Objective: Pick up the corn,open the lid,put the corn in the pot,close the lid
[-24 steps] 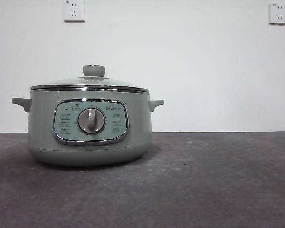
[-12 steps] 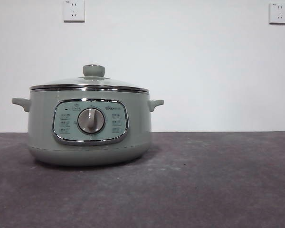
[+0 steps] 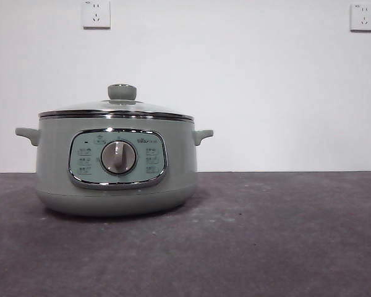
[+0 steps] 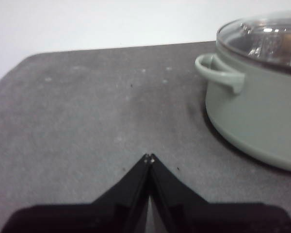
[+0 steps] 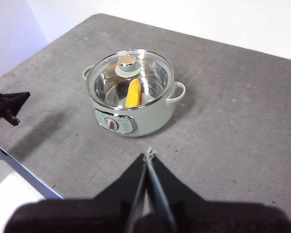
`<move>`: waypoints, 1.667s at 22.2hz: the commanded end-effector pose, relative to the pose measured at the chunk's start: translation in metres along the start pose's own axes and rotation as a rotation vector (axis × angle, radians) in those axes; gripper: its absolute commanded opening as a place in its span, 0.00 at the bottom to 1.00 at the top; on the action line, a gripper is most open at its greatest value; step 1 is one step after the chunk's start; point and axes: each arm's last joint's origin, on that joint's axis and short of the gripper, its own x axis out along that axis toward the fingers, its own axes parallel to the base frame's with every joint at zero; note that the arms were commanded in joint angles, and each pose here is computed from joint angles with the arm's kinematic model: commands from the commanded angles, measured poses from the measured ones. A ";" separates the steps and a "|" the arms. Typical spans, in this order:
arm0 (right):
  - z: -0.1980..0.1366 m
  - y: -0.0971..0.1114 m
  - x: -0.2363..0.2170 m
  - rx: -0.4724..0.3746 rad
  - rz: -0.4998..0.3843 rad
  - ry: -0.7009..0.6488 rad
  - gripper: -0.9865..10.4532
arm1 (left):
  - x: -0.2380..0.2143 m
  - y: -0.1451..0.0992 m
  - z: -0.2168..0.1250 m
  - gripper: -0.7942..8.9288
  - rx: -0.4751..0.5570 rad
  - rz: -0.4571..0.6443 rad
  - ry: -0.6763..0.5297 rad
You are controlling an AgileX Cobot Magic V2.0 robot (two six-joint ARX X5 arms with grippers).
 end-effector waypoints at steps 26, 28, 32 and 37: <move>0.000 -0.001 0.008 -0.006 -0.030 0.046 0.09 | 0.006 -0.008 -0.016 0.08 -0.033 -0.276 -0.004; 0.000 -0.001 0.009 -0.006 -0.030 0.049 0.09 | 0.006 -0.008 -0.017 0.08 -0.035 -0.276 0.003; 0.001 -0.001 0.010 -0.006 -0.030 0.051 0.09 | 0.007 -0.008 -0.018 0.08 -0.037 -0.277 0.015; 0.001 -0.001 0.010 -0.006 -0.030 0.051 0.09 | 0.008 -0.008 -0.019 0.08 -0.041 -0.277 0.030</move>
